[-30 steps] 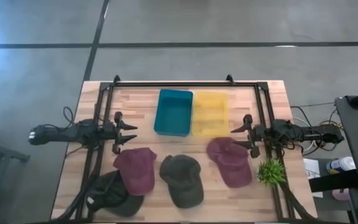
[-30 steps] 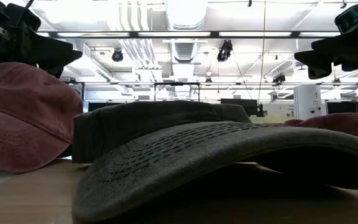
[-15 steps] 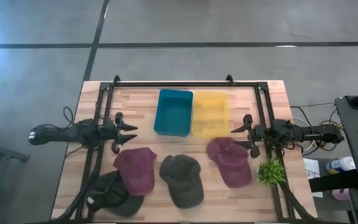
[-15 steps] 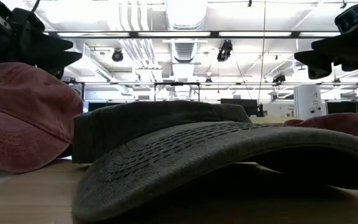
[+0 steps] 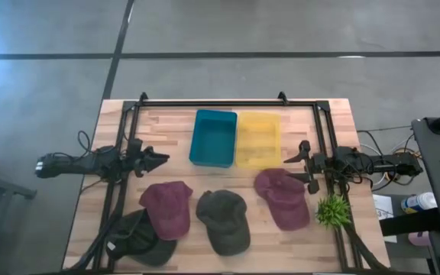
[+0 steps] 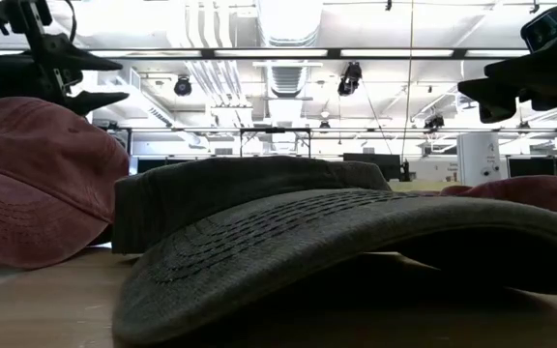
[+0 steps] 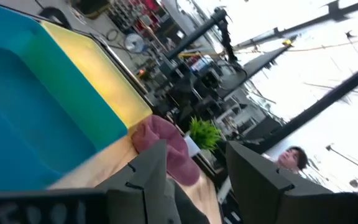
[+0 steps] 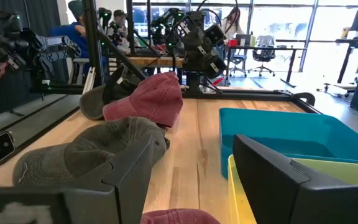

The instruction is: Pick & Place hat

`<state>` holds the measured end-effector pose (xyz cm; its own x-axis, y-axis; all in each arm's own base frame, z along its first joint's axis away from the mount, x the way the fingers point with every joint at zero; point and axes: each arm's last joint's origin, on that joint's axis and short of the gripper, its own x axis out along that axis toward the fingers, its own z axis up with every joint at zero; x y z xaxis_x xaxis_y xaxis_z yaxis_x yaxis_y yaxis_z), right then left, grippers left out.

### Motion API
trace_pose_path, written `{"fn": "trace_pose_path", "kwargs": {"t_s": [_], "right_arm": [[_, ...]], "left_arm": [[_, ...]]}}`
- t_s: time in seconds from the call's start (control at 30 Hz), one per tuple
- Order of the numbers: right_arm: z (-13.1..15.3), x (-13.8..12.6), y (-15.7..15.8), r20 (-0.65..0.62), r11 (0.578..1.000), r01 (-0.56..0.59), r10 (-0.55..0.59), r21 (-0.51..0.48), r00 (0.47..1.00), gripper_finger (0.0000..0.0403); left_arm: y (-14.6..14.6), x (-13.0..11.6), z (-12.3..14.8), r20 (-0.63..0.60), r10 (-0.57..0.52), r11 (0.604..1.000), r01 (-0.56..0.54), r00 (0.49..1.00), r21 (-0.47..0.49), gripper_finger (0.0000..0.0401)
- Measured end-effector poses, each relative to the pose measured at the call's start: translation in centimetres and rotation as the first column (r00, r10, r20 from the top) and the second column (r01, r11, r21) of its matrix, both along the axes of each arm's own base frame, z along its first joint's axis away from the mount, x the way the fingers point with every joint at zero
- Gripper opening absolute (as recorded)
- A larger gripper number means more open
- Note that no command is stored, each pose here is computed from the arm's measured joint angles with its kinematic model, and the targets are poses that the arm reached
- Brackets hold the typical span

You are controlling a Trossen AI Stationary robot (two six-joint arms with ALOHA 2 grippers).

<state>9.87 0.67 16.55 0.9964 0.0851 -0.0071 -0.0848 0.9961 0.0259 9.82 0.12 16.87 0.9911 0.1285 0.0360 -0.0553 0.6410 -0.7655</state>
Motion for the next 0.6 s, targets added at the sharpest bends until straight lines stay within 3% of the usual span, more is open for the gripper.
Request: {"fn": "trace_pose_path", "kwargs": {"t_s": [0.6], "right_arm": [[0.0, 0.0, 0.0, 0.0, 1.0, 0.0, 0.0, 0.0, 1.0, 0.0219]], "left_arm": [[0.03, 0.03, -0.04, -0.005, 0.011, 1.0, -0.011, 1.0, -0.001, 0.0161]]}}
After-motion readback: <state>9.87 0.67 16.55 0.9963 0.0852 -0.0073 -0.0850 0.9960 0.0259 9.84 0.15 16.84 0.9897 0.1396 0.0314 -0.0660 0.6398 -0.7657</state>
